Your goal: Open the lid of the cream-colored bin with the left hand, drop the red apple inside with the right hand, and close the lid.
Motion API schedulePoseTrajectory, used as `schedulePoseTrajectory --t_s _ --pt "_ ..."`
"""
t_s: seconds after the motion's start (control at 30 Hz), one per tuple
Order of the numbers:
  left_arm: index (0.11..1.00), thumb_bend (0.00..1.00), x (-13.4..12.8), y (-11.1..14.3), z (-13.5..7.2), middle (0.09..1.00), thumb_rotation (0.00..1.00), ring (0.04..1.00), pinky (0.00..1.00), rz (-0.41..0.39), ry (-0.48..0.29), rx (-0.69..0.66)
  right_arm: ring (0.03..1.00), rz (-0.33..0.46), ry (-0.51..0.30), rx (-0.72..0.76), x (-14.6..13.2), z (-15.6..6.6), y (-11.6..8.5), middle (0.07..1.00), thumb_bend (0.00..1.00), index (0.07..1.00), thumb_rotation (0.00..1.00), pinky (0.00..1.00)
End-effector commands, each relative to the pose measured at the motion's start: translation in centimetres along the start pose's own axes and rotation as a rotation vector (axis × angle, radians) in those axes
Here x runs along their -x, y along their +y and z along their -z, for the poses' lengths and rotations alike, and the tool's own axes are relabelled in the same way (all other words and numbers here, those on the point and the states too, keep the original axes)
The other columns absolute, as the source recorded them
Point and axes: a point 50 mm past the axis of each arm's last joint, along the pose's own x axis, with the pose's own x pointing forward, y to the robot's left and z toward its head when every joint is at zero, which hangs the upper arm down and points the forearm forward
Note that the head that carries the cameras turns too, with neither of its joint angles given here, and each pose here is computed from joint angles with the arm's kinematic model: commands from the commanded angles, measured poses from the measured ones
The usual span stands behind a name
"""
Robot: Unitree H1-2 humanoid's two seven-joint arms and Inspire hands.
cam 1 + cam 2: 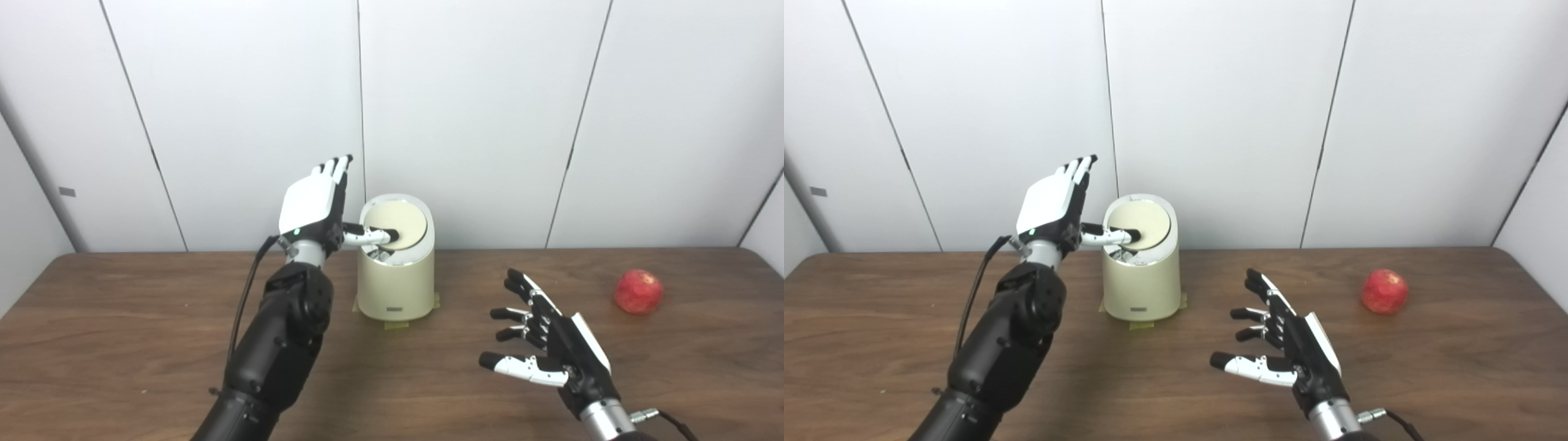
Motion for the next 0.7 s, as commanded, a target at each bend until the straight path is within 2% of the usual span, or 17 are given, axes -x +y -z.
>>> schedulePoseTrajectory --t_s 0.0,0.17,0.23,0.33,0.47,0.53,0.6,0.67 --pt "1.0 0.85 -0.8 2.8 -3.8 1.0 0.42 0.982 0.77 -0.065 -0.153 0.158 0.748 -0.005 -0.075 0.008 -0.9 -1.3 -0.3 0.935 0.76 0.927 0.23 0.6" --pt "0.995 0.82 0.7 4.2 -3.5 0.99 0.43 0.942 0.78 -0.09 -0.226 0.312 0.746 -0.007 -0.075 0.015 -1.0 -1.3 -0.3 0.934 0.77 0.925 0.24 0.58" --pt "0.977 0.8 1.7 4.8 -3.1 0.943 0.43 0.915 0.8 -0.082 -0.23 0.373 0.742 -0.006 -0.076 0.01 -1.0 -1.3 -0.3 0.932 0.77 0.924 0.24 0.59" --pt "0.951 0.79 3.4 5.3 -1.8 0.925 0.43 0.898 0.82 -0.068 -0.222 0.431 0.743 -0.006 -0.073 0.009 -1.0 -1.3 -0.4 0.935 0.75 0.925 0.22 0.58" --pt "0.886 0.77 6.0 5.4 0.2 0.884 0.41 0.852 0.74 -0.074 -0.199 0.447 0.743 -0.009 -0.074 0.011 -1.0 -1.2 -0.4 0.937 0.75 0.929 0.21 0.57" --pt "0.862 0.76 7.1 5.2 1.3 0.852 0.39 0.824 0.73 -0.078 -0.19 0.453 0.748 -0.008 -0.079 0.003 -1.0 -1.2 -0.5 0.936 0.75 0.928 0.21 0.58" --pt "0.841 0.76 8.7 4.8 2.6 0.8 0.37 0.77 0.68 -0.052 -0.179 0.49 0.743 -0.003 -0.08 0.0 -1.1 -1.2 -0.6 0.93 0.74 0.928 0.19 0.58" --pt "0.828 0.77 10.1 4.3 3.8 0.787 0.33 0.759 0.68 -0.019 -0.152 0.545 0.747 0.002 -0.078 -0.012 -1.1 -1.2 -0.6 0.924 0.73 0.928 0.16 0.58"
